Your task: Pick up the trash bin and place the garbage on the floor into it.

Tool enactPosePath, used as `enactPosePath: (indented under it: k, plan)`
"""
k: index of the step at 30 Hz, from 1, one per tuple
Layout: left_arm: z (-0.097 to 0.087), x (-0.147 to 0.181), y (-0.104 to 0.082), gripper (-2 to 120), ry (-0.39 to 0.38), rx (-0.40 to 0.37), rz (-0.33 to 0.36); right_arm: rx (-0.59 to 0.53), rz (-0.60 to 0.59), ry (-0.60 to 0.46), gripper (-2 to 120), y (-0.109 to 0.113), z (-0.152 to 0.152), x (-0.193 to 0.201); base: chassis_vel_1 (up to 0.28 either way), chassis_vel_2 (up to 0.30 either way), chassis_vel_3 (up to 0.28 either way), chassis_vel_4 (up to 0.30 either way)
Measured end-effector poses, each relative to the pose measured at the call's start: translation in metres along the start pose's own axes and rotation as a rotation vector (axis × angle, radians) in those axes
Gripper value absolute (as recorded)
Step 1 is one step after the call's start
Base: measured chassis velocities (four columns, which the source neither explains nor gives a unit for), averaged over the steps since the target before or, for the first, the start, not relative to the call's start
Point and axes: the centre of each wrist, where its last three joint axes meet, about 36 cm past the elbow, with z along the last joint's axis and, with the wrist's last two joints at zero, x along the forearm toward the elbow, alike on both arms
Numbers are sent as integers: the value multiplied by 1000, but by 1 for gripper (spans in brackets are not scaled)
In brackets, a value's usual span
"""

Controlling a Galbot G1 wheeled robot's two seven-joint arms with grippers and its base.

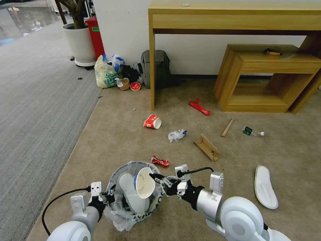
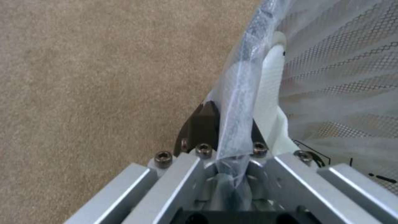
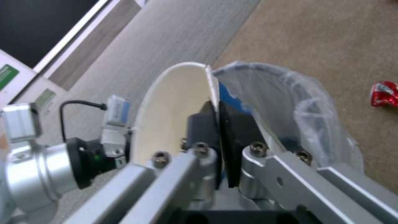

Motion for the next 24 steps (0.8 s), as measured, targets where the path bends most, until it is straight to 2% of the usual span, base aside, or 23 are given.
enactPosePath:
  k: [1, 3, 4, 6, 8, 9, 10, 13, 16, 17, 20, 21, 22, 24]
  plan:
    - [0, 0, 0, 0, 0, 0, 0, 0, 0, 0, 8, 0, 0, 0, 0, 0, 0, 0]
    - [0, 1, 0, 0, -1, -1, -1, -1, 8, 2, 15, -2, 1, -2, 0, 0, 0, 0]
    - [-1, 1, 1, 0, -1, -2, -3, -3, 11, 2, 22, -3, 1, -4, 0, 0, 0, 0]
    - [0, 2, 2, 0, -1, -2, -5, -6, 13, 2, 25, -4, 2, -4, 0, 0, 0, 0]
    - [0, 3, 2, 0, -1, -3, -7, -5, 14, 1, 35, -4, 1, -5, 0, 0, 0, 0]
    - [0, 3, 2, 0, -1, -3, -7, -5, 14, 1, 35, -4, 1, -5, 0, 0, 0, 0]
    - [-1, 3, 3, 0, -1, -3, -8, -1, 18, -4, 42, -5, 0, -5, 0, 0, 0, 0]
    - [-1, 4, 4, 0, -4, -1, -10, 10, 30, -23, 48, -6, -4, -4, 0, 0, 0, 0]
    - [-3, 6, 6, 0, -10, 2, -15, 26, 84, -83, 65, -11, -14, -1, 0, 0, 0, 0]
    - [-3, 6, 6, 0, -10, 2, -15, 26, 84, -83, 65, -11, -14, -1, 0, 0, 0, 0]
    - [-5, 9, 9, 0, -17, 6, -19, 52, 177, -123, 80, -33, -24, 4, 0, 0, 0, 0]
    - [-5, 9, 10, 0, -18, 8, -21, 65, 198, -121, 86, -46, -23, 4, 0, 0, 0, 0]
    - [-5, 9, 10, 0, -18, 8, -21, 65, 198, -121, 86, -46, -23, 4, 0, 0, 0, 0]
    - [-5, 10, 12, 0, -18, 9, -24, 101, 215, -99, 95, -80, -18, 4, 0, 0, 0, 0]
